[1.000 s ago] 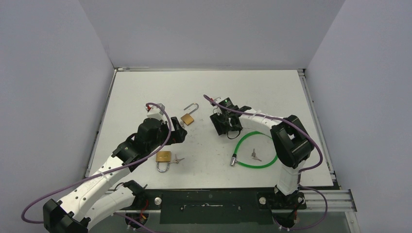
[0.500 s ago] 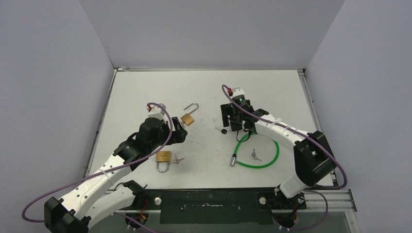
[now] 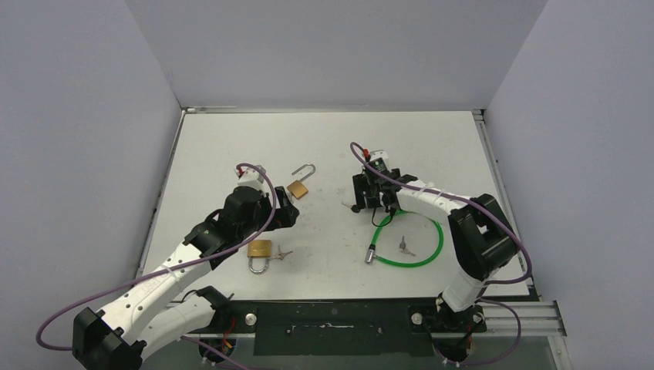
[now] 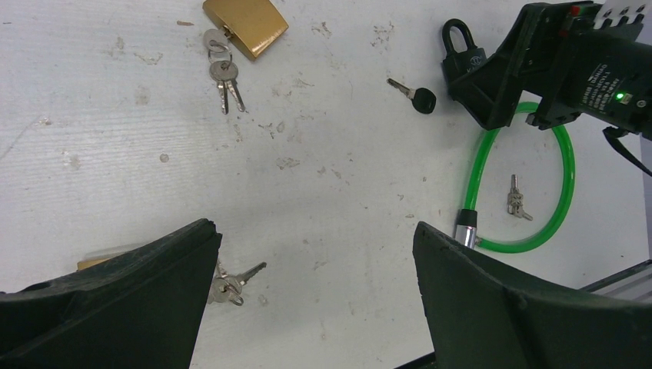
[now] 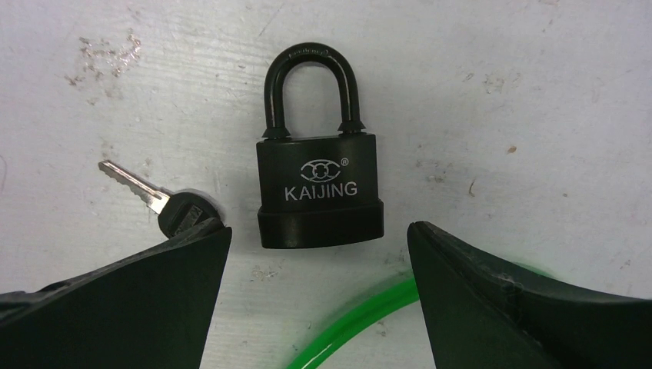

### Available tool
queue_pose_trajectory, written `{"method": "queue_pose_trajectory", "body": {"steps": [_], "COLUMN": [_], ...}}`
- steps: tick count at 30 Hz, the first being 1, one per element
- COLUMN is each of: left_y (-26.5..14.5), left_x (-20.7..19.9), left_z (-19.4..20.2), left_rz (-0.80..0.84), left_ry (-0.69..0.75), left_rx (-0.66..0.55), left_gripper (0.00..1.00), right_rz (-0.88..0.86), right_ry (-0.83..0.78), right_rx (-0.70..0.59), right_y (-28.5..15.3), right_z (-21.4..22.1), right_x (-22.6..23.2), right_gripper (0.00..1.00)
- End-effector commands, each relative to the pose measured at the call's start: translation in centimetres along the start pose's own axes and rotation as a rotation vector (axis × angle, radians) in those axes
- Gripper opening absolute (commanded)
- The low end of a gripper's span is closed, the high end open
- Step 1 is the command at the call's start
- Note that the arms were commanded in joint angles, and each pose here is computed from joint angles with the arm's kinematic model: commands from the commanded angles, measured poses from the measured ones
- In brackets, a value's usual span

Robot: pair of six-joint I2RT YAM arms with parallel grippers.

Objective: Unlock with the key

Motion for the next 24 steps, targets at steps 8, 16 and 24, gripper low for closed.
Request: {"method": "queue_pose_trajectory", "body": {"steps": [8, 16, 24], "left_y": [-0.3, -0.4, -0.5], "left_x": [-0.6, -0.4, -0.2], "left_z": [-0.8, -1.0, -1.0], "left_rz": [0.037, 0.034, 0.026], "left_ry": [-0.022, -0.02, -0.018], "left_rx": [-0.039, -0.047, -0.051], "left_gripper": [0.94, 0.94, 0.94], "right_rz": [0.025, 0.039, 0.084], "right_ry": [0.031, 0.041, -0.013], "right_rx": [-0.031, -0.041, -0.095], "right_y": [1.6, 2.0, 0.5], "right_z": [-1.5, -2.3, -3.7], "right_x": [0.1, 0.0, 1.1], "right_gripper": [0.7, 0.68, 0.32]}}
Point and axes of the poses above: each gripper's point midway between its finger pads, its own y axis out along the fingers, its own x axis along the line the jaws close on, z = x × y, the point moved 3 cm from there along -y, back along the fingers, and after that the axes turned 12 degrees about -y, right-handed, at the moved point
